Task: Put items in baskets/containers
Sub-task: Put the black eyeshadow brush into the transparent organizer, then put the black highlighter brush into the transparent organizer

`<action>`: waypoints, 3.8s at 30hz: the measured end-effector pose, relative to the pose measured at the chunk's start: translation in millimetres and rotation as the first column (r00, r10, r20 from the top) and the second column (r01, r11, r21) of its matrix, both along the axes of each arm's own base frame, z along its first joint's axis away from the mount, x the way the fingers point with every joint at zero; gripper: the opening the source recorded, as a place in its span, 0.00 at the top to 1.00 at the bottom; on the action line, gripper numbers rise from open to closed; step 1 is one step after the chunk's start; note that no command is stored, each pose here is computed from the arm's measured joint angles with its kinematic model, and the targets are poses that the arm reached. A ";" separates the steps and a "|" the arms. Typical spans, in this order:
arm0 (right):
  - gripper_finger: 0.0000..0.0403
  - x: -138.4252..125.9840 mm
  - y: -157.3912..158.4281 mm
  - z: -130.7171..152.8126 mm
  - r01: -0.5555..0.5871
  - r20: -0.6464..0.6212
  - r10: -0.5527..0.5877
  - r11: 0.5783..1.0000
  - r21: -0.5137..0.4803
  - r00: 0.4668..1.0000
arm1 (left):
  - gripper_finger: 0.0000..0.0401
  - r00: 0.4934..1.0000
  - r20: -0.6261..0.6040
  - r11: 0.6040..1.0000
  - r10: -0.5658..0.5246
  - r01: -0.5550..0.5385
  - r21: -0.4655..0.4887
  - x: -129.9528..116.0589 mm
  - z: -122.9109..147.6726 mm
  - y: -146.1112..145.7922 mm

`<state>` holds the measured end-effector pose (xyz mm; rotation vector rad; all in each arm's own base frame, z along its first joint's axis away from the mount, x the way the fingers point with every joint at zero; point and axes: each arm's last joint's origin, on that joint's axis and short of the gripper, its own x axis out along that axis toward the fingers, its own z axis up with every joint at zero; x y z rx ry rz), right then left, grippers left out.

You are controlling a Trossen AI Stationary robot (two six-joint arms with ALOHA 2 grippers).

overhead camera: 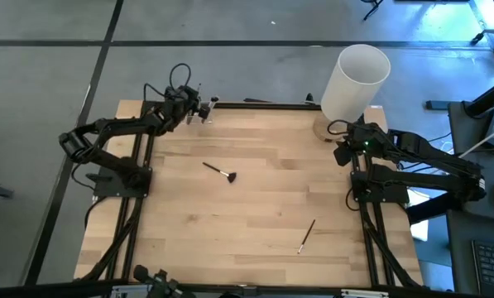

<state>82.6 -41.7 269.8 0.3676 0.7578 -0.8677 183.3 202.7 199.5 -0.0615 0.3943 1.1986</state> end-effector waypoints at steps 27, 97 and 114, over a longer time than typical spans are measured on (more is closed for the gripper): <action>0.58 0.0 0.0 0.0 -0.003 -0.002 0.003 1.000 -0.002 1.000 | 0.93 1.000 0.009 0.999 -0.026 0.025 0.037 -18.0 -29.8 -13.7; 0.58 17.7 -6.0 -8.4 -0.023 -0.096 0.027 0.999 0.041 0.995 | 0.79 0.347 -0.378 0.509 -0.858 0.489 -0.708 129.2 -21.9 -141.6; 0.58 16.8 -4.6 -19.2 -0.029 -0.121 0.040 0.995 0.093 0.992 | 0.81 0.232 -0.305 0.382 -0.923 0.473 -0.794 126.6 -26.6 -178.2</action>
